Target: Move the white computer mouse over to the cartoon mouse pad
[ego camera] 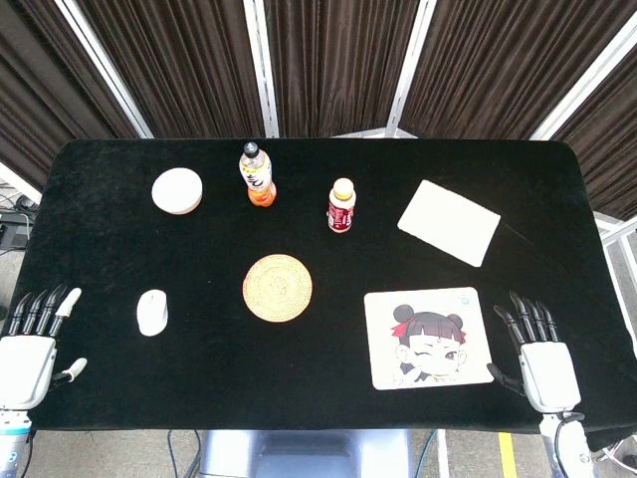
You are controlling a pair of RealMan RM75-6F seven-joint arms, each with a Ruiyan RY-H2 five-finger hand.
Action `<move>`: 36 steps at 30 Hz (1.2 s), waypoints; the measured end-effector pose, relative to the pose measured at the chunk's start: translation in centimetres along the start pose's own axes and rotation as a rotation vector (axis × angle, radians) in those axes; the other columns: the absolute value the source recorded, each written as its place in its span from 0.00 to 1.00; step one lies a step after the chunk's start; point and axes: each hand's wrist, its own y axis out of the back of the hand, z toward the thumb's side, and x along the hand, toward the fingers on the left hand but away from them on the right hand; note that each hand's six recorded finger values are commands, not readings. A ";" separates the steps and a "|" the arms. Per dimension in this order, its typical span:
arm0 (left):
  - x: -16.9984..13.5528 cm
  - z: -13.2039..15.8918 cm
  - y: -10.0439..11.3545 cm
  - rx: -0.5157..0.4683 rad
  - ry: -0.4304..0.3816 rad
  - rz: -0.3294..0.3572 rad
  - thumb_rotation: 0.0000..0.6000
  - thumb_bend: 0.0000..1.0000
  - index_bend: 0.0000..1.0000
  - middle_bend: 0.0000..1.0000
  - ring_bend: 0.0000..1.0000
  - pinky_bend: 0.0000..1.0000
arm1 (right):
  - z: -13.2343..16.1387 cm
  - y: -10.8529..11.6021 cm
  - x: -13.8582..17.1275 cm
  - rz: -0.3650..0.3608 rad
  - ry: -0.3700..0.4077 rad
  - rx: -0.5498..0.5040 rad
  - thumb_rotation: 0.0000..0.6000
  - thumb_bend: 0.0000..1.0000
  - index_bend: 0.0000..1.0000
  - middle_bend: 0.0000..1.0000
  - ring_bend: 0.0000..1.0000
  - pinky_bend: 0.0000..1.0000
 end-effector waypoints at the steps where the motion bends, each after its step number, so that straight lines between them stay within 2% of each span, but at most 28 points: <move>1: 0.0 0.0 0.0 0.000 0.000 -0.001 1.00 0.00 0.00 0.00 0.00 0.00 | 0.0 0.0 0.0 0.000 0.001 0.000 1.00 0.14 0.15 0.00 0.00 0.00; 12: 0.1 -0.1 0.1 0.006 0.000 0.001 1.00 0.00 0.00 0.00 0.00 0.00 | 0.1 0.1 0.0 -0.002 0.002 -0.001 1.00 0.14 0.15 0.00 0.00 0.00; 23: 0.6 -0.5 -1.0 0.044 0.003 -0.054 1.00 0.00 0.00 0.00 0.00 0.00 | 0.0 -0.2 0.0 0.009 -0.001 0.003 1.00 0.14 0.15 0.00 0.00 0.00; 36: 4.8 0.3 -2.8 0.217 -0.088 -0.120 1.00 0.00 0.00 0.00 0.00 0.00 | 0.3 -0.1 0.1 0.008 0.006 -0.007 1.00 0.14 0.15 0.00 0.00 0.00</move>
